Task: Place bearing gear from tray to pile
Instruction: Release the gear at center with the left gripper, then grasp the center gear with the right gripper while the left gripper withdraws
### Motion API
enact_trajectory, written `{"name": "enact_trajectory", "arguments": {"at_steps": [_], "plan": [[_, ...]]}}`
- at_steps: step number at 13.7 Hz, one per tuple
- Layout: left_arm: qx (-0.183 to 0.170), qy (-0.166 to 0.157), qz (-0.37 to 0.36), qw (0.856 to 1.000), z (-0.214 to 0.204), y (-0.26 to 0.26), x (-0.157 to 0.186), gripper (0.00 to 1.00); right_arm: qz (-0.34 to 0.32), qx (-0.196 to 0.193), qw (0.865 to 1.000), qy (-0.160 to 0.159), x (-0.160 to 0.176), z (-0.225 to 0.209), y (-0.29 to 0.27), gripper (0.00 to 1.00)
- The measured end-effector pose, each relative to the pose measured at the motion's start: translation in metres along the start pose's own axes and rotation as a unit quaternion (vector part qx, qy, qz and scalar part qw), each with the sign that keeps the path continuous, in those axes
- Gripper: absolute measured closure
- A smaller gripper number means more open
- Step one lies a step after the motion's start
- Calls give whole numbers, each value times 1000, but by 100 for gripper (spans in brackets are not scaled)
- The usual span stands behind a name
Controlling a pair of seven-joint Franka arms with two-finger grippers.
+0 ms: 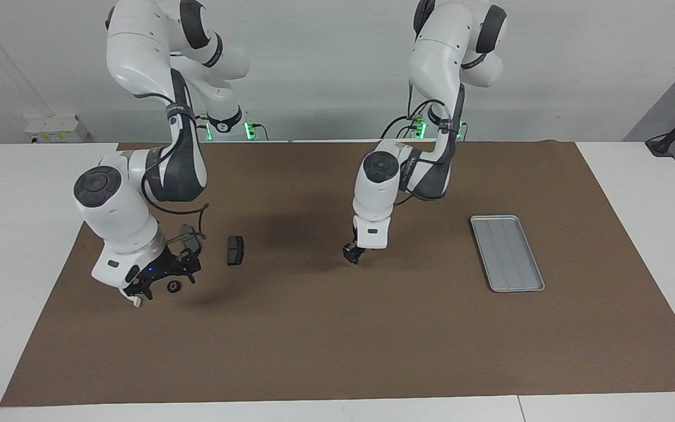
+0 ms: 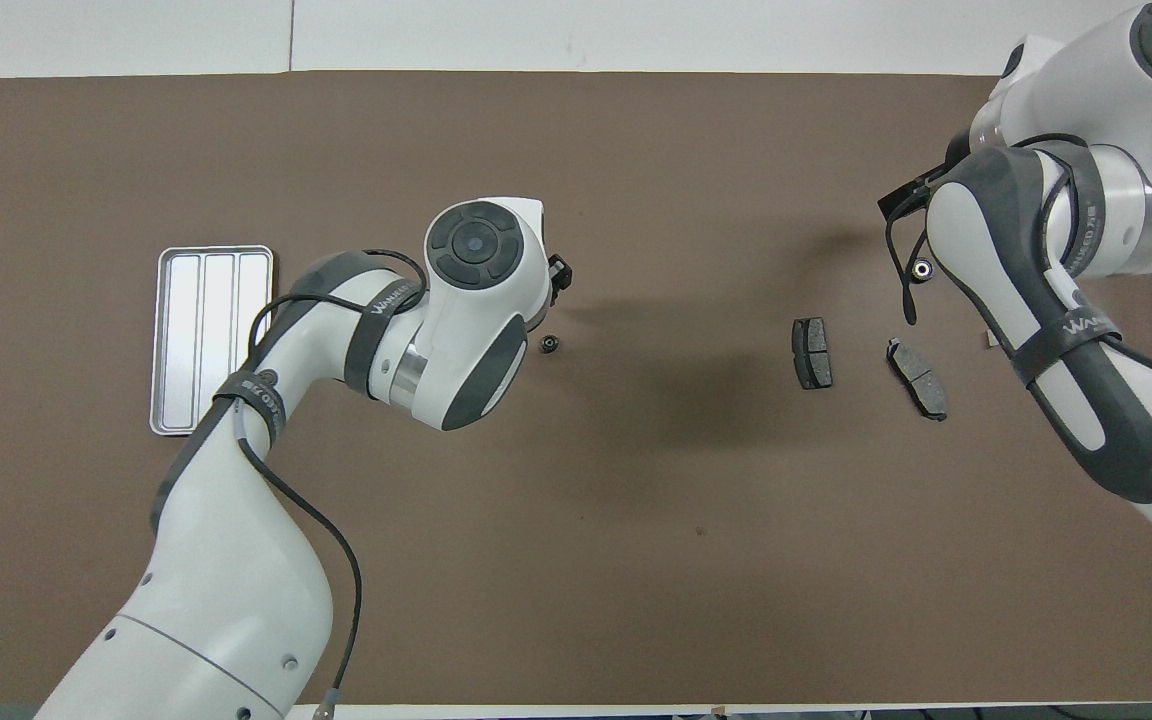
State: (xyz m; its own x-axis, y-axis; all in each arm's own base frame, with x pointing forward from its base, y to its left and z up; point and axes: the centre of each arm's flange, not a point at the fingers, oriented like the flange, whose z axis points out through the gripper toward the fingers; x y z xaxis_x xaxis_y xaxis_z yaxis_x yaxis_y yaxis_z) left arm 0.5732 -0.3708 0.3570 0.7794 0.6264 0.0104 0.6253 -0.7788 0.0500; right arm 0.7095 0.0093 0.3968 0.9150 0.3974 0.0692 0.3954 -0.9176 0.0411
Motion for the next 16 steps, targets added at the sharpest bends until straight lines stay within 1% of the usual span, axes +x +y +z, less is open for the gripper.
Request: {"name": "enact_trajectory", "arguments": {"at_steps": [1, 2, 5, 7, 9, 10, 12, 16], "plan": [[2, 4, -7, 1000, -24, -9, 14, 5, -4, 1, 1000, 1, 4, 0, -7, 0], [6, 6, -7, 1000, -50, -23, 32, 0, 1, 2, 1000, 1, 9, 0, -18, 0], [11, -2, 19, 1000, -128, -86, 102, 0, 38, 9, 999, -13, 26, -3, -75, 0], [15, -12, 45, 999, -169, -136, 142, 0, 62, 11, 998, -19, 43, -14, -135, 0], [12, -18, 78, 997, -205, -187, 175, 0, 85, 11, 996, -26, 58, -28, -198, 0], [9, -19, 90, 996, -220, -210, 188, 0, 95, 11, 995, -29, 64, -32, -227, 0], [6, -20, 100, 995, -244, -244, 200, 0, 110, 12, 994, -27, 75, -37, -283, 0], [20, -9, 131, 991, -277, -275, 199, 0, 116, 14, 993, -31, 80, -15, -373, 0]]}}
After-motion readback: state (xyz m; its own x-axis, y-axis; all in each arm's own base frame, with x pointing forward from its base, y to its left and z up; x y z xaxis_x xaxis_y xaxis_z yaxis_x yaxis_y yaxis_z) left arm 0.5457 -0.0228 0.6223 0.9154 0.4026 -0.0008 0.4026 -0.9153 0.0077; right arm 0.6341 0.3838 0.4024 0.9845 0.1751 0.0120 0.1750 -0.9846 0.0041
